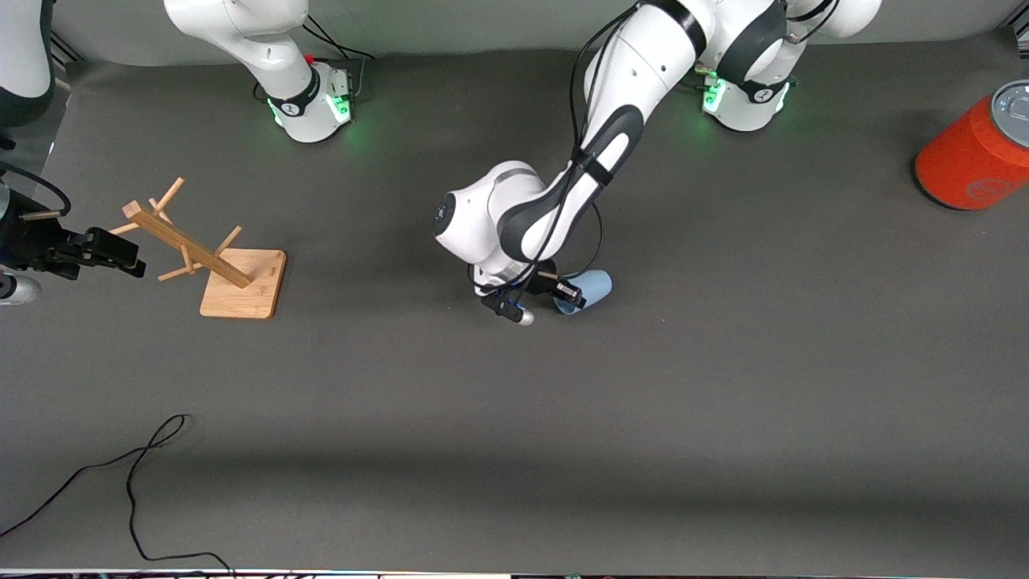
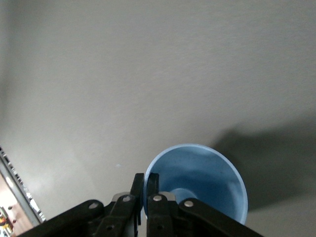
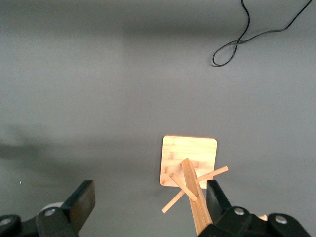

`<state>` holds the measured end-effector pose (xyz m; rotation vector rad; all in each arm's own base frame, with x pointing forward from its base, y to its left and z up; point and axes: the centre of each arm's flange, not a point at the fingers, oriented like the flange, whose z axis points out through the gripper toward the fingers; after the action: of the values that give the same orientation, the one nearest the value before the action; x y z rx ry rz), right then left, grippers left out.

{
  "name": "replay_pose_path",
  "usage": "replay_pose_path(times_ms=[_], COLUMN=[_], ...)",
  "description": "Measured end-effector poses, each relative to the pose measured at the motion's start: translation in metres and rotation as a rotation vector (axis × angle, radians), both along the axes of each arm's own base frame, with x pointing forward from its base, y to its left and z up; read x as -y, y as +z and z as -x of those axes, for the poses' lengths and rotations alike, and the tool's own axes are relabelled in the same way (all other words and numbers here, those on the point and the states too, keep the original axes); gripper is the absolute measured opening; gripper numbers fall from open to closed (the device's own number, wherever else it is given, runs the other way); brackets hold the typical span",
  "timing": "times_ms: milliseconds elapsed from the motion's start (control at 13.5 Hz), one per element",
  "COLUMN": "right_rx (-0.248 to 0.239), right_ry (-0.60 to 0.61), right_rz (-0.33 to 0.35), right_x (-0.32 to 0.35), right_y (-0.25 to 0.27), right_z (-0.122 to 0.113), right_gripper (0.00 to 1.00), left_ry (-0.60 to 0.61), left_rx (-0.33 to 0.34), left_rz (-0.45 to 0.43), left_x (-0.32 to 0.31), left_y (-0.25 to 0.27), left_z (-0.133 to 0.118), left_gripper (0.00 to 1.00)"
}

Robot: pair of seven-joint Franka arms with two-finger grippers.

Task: Rotate and upright cup with both arms
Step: 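Lift and rotate the cup upright with the left gripper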

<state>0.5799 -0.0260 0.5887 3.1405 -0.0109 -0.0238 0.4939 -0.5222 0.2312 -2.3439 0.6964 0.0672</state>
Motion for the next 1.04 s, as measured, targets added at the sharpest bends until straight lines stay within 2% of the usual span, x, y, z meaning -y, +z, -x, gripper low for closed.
replay_pose_path(times_ms=[148, 222, 444, 593, 815, 1037], right_rx=[0.001, -0.001, -0.015, -0.016, -0.017, -0.017], right_ry=[0.0, 0.0, 0.0, 0.0, 0.002, 0.003], right_rz=[0.0, 0.0, -0.001, -0.001, -0.001, -0.001], right_x=[0.0, 0.0, 0.0, 0.0, -0.001, -0.002], right_y=[0.002, 0.002, 0.0, 0.0, 0.0, 0.0], right_z=[0.001, 0.001, 0.003, 0.003, 0.003, 0.003], right_gripper=[1.0, 1.0, 1.0, 1.0, 1.0, 1.0], left_ry=[0.082, 0.151, 0.413, 0.579, 0.711, 0.765], left_rx=[0.008, 0.018, 0.049, 0.062, 0.146, 0.252], left_rz=[0.001, 0.046, 0.309, 0.486, 0.675, 0.796], left_x=[-0.007, -0.013, -0.075, -0.134, -0.191, -0.193], left_y=[0.056, 0.095, 0.235, 0.299, 0.319, 0.263], left_z=[-0.006, -0.01, -0.041, -0.061, -0.068, -0.045], left_gripper=[0.06, 0.06, 0.06, 0.06, 0.06, 0.06])
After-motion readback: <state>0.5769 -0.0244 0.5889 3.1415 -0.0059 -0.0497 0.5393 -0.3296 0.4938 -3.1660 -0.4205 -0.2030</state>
